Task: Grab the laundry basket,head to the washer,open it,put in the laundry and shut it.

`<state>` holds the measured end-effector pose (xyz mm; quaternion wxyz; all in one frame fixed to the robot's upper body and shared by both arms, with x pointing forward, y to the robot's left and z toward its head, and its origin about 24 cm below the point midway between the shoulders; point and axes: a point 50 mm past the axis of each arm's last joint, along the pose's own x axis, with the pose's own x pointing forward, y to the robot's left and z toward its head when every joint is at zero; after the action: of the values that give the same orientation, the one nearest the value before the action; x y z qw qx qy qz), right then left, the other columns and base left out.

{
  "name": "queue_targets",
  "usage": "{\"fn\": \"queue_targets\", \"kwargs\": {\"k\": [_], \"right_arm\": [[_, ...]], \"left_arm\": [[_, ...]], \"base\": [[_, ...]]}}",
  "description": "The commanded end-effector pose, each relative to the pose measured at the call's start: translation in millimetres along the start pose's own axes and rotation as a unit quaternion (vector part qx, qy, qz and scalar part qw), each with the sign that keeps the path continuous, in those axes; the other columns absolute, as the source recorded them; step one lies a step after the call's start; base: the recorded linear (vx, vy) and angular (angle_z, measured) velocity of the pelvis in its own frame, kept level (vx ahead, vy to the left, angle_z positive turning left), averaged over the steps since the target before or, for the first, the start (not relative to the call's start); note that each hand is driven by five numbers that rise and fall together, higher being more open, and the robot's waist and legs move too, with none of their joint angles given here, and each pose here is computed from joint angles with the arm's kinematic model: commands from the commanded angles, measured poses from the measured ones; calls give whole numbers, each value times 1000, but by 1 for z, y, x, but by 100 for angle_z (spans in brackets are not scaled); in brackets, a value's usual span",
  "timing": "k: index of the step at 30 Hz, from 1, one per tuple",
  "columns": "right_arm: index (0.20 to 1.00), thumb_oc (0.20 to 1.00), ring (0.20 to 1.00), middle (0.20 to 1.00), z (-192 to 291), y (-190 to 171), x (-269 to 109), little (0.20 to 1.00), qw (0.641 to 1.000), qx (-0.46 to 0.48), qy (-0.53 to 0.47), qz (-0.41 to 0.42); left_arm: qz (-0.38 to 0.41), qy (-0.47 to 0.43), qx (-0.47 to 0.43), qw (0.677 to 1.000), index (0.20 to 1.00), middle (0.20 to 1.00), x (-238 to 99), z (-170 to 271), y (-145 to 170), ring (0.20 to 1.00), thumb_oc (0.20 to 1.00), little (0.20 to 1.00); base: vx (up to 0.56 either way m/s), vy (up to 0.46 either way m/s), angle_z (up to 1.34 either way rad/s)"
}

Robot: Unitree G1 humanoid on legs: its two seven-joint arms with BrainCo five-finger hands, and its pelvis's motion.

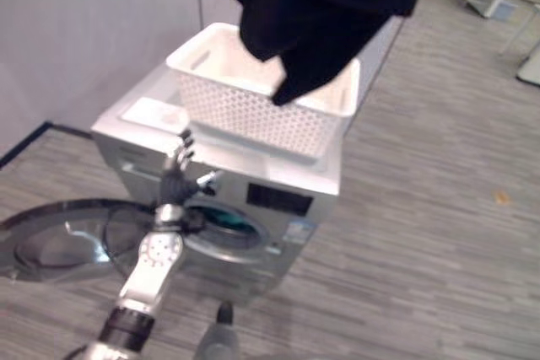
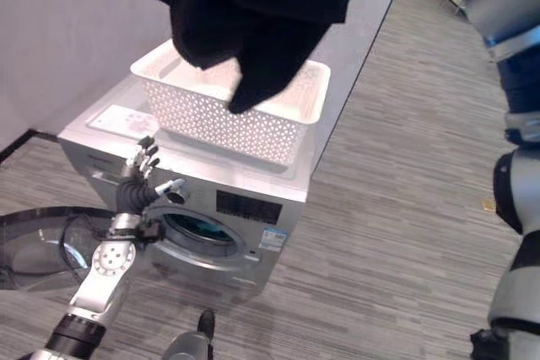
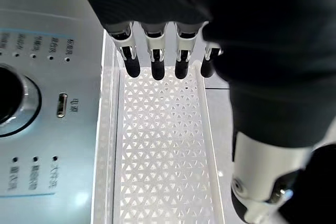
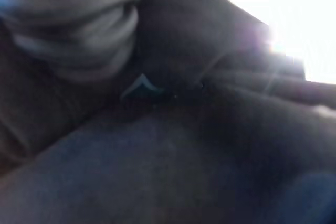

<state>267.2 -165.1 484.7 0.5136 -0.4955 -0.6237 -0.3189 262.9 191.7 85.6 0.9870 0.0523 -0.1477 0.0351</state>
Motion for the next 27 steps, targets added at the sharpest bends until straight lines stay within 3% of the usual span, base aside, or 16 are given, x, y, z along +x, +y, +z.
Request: {"fn": "queue_targets", "kwargs": {"k": [1, 17, 27], "right_arm": [[200, 200, 200, 200, -14, -34, 5, 200, 997, -8, 21, -70], [200, 200, 200, 200, 22, -12, -25, 200, 992, 108, 16, -58], [200, 200, 200, 200, 44, 5, -65, 200, 976, 215, 28, -9]], "left_arm": [[-22, -75, 24, 997, 1000, 1000, 15, 29, -5, 1000, 1000, 1000], [-16, -155, 84, 984, 1000, 1000, 32, 65, -16, 1000, 1000, 1000], [-19, -121, 72, 990, 1000, 1000, 28, 52, -26, 1000, 1000, 1000]], "base": [[-61, -36, 21], [-30, -18, 10], [-56, -11, 6]]}}
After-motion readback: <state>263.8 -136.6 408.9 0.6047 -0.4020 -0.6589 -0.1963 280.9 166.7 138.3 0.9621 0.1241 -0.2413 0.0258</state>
